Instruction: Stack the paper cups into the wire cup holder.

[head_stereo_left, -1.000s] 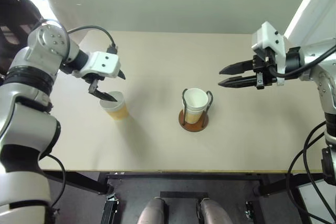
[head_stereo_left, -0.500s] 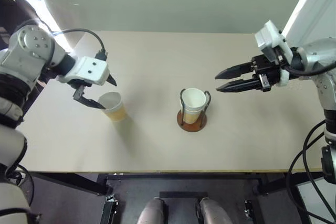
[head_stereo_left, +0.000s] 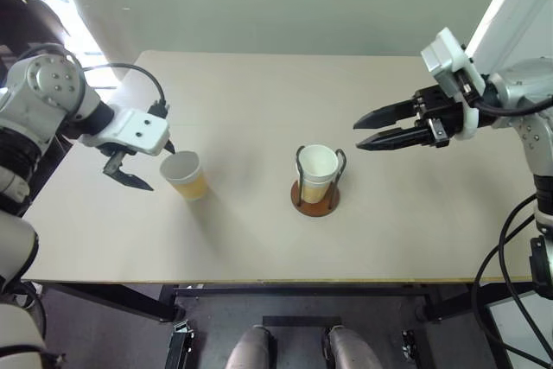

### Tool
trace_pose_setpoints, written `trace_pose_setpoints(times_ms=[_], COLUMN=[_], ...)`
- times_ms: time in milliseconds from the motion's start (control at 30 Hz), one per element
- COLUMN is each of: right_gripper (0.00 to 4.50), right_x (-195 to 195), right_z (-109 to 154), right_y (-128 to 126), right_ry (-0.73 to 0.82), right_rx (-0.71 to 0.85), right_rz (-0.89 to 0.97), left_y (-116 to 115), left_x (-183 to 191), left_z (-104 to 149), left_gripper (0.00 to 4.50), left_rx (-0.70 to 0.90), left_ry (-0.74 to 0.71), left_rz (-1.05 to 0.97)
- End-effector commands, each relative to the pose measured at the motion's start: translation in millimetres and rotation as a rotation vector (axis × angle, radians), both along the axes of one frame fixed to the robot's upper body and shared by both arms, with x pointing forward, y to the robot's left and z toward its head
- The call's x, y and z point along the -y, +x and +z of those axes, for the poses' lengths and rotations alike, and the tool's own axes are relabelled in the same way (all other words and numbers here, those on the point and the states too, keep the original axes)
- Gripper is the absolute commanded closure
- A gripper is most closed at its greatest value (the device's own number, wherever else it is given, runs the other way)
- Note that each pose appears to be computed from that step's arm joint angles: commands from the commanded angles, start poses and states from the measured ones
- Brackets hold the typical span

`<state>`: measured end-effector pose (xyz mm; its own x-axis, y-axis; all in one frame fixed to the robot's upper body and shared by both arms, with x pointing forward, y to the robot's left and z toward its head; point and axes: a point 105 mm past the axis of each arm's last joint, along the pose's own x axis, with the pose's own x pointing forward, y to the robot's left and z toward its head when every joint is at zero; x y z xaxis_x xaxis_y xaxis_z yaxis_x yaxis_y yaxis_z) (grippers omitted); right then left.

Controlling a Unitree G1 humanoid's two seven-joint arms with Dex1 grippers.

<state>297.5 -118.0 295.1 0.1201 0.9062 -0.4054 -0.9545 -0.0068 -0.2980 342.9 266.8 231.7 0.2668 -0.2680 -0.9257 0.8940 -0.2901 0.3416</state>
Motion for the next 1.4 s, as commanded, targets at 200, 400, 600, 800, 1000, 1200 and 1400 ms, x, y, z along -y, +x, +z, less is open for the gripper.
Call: trace_pose_setpoints(times_ms=[200, 400, 600, 800, 1000, 1200, 1400], right_gripper=[2.96, 2.96, 2.96, 2.94, 2.93, 2.93, 2.93], right_x=[-2, -2, -2, -2, -3, -5, -4], right_z=[14, 14, 14, 14, 14, 15, 15], right_y=[-5, -7, -7, -7, -7, -7, -6], right_ry=[0.0, -0.002, -0.002, 0.0, 0.005, 0.008, 0.005], right_rx=[0.057, 0.056, 0.054, 0.056, 0.056, 0.062, 0.064], right_rz=[0.015, 0.013, 0.006, 0.0, 0.0, 0.001, -0.007], left_y=[-2, 4, 8, 9, 9, 9, 11], left_x=[10, 17, 17, 13, 9, 8, 7], left_z=[-17, -24, -28, -31, -36, -44, -44], left_gripper=[0.0, 0.0, 0.0, 0.18, 2.01, 4.21, 4.47], left_rx=[-0.056, -0.053, -0.046, -0.039, -0.044, -0.054, -0.049], left_ry=[0.026, 0.018, 0.042, 0.079, 0.11, 0.118, 0.114], left_rz=[-0.081, -0.11, -0.118, -0.13, -0.145, -0.153, -0.142])
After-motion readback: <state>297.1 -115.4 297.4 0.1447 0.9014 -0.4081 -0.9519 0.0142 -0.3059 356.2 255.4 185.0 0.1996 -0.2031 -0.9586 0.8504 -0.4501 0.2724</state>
